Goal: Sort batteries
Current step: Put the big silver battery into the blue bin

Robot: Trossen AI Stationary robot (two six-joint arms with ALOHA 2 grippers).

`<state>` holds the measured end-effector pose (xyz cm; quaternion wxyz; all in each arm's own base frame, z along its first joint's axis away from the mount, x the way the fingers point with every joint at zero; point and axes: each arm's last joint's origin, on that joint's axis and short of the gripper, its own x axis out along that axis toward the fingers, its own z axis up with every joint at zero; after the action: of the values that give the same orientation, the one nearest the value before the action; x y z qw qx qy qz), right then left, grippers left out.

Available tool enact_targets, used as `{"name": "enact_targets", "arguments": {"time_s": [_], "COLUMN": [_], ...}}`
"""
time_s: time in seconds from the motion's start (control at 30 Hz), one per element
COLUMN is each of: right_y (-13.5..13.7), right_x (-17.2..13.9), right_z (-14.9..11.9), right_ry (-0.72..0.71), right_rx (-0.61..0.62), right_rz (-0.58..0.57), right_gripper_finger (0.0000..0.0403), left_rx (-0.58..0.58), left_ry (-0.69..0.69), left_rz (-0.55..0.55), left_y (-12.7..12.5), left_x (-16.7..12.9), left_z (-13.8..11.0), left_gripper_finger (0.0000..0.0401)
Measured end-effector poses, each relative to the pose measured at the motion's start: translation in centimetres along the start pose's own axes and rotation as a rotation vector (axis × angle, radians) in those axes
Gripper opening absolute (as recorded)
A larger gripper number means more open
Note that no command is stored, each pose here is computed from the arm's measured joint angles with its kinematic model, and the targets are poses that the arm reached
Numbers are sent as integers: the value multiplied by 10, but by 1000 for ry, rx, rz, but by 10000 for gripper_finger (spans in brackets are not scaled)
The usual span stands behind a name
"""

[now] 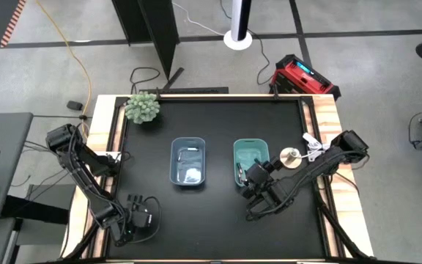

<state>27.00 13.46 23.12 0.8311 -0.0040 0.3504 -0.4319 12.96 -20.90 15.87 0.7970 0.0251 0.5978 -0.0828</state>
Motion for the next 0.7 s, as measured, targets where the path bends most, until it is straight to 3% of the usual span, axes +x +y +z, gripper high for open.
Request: {"name": "enact_targets", "arguments": {"time_s": [0.4, 0.7], "right_y": [0, 0], "right_x": [0, 0], "right_z": [0, 0], "right_ry": [0, 0], "right_rx": [0, -1], "right_rz": [0, 0], "right_gripper_finger": [269, 269], "left_rx": [-44, -52], "left_ry": [12, 102], "left_rz": [-23, 8], "left_y": [0, 2], "left_x": [2, 20], "left_z": [-1, -10], "left_gripper_finger": [171, 166]}}
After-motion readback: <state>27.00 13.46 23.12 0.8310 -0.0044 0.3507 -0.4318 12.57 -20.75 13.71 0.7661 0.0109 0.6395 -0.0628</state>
